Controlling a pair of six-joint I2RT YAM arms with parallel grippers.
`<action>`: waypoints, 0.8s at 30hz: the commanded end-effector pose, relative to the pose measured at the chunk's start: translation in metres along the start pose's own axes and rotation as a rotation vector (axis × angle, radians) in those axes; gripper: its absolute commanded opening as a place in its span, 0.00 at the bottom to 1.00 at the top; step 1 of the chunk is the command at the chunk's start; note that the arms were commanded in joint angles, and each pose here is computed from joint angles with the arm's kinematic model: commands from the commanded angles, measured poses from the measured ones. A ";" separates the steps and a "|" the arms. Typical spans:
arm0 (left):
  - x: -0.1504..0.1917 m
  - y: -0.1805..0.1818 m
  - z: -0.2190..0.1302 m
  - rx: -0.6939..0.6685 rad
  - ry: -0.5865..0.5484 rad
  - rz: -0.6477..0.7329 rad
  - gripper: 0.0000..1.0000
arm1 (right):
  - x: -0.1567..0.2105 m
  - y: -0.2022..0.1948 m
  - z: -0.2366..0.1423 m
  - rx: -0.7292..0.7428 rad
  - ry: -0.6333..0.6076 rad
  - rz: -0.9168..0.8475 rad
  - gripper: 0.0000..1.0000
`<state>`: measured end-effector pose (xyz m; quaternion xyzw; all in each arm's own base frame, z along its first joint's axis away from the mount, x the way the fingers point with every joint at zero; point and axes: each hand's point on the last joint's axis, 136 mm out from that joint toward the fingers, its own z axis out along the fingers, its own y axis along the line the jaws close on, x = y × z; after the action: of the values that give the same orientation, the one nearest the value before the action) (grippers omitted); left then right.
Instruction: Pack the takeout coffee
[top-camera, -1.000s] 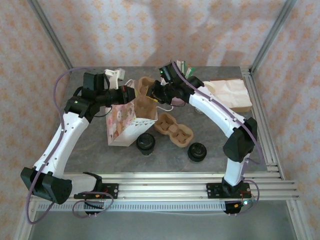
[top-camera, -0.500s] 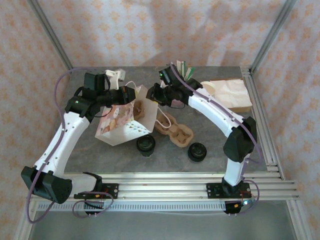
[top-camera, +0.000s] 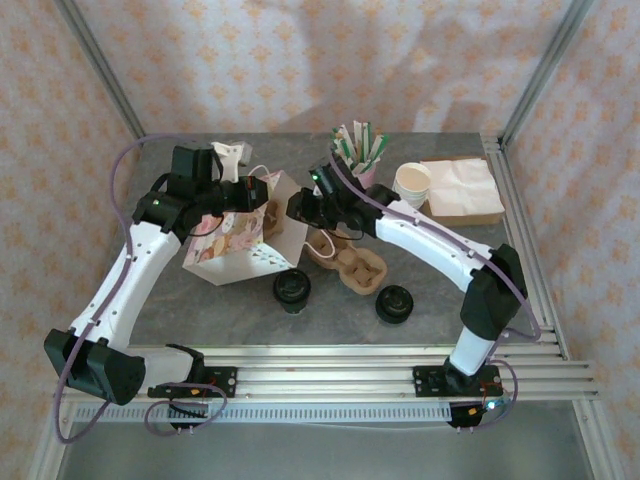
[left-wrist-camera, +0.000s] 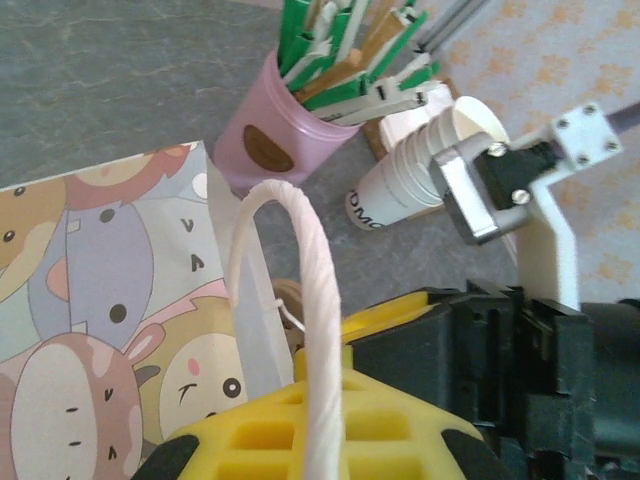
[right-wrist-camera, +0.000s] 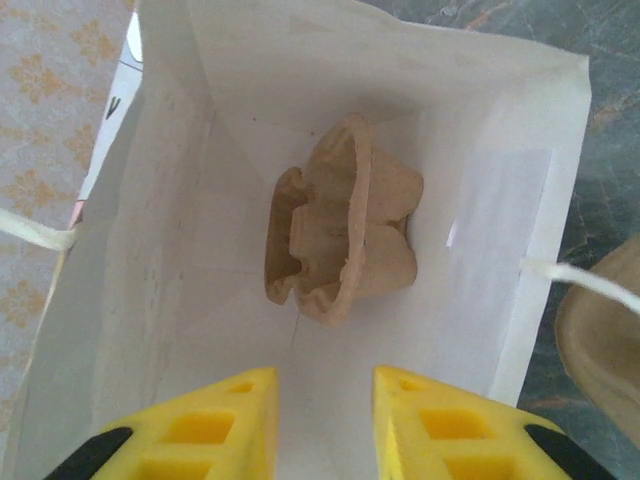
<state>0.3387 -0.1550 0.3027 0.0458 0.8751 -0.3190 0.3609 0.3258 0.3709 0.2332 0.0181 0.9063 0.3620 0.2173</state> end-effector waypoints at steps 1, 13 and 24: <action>0.005 0.012 -0.004 -0.079 -0.006 0.006 0.05 | -0.010 0.013 0.007 -0.052 -0.088 0.027 0.30; -0.002 0.000 -0.007 -0.027 -0.024 0.015 0.06 | -0.010 0.009 0.049 -0.094 -0.092 0.142 0.29; -0.004 -0.006 -0.008 0.000 -0.029 0.036 0.06 | -0.012 -0.005 0.081 -0.088 -0.112 0.244 0.33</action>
<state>0.3376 -0.1494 0.2930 0.0334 0.8851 -0.3034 0.3513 0.3598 0.4134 0.1876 0.1165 0.8777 0.4131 0.2130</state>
